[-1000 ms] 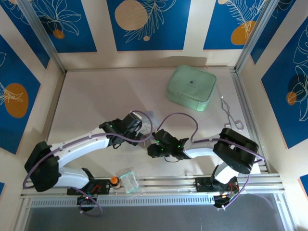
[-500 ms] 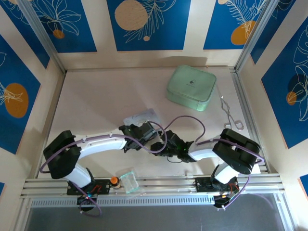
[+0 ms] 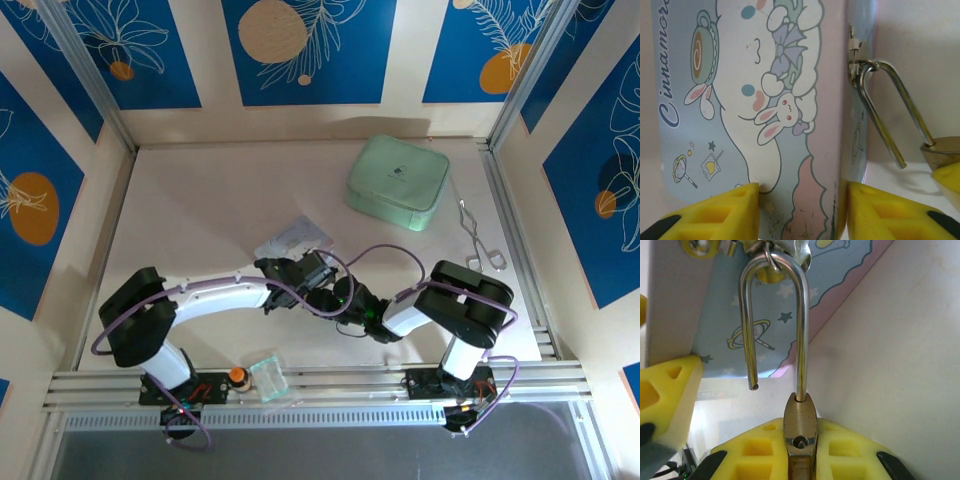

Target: Unlock a padlock with a key

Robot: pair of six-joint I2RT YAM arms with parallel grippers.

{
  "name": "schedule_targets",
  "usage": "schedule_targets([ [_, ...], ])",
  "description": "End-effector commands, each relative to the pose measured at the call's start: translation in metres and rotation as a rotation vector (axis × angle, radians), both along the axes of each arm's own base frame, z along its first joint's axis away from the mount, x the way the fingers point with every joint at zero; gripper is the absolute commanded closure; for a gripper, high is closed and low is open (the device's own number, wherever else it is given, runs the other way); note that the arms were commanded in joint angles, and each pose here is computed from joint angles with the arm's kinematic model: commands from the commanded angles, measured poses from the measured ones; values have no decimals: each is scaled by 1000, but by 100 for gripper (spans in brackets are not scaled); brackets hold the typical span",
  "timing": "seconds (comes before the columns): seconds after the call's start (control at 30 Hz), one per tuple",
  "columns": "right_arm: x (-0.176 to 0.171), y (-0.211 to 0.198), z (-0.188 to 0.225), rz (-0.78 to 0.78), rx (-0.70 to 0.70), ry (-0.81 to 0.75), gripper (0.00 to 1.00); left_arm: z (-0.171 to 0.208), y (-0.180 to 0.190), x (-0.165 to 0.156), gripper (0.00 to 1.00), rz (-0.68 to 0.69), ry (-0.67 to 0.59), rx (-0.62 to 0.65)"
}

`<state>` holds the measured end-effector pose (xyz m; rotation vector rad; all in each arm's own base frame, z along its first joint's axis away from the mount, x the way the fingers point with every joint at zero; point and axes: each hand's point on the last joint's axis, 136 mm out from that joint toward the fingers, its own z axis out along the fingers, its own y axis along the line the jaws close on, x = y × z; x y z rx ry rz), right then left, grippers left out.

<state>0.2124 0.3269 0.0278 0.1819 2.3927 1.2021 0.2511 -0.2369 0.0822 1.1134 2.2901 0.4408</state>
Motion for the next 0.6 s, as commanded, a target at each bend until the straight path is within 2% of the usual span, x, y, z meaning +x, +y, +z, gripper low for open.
schedule_targets([
  [0.0,27,-8,18,-128,55,-72,95,-26,2,-22,63,-50,146,61],
  [0.3,44,-29,12,-215,80,-39,96,-31,3,-27,67,-56,185,107],
  [0.57,55,-17,27,-191,135,-91,96,-27,-4,-29,67,-68,190,82],
])
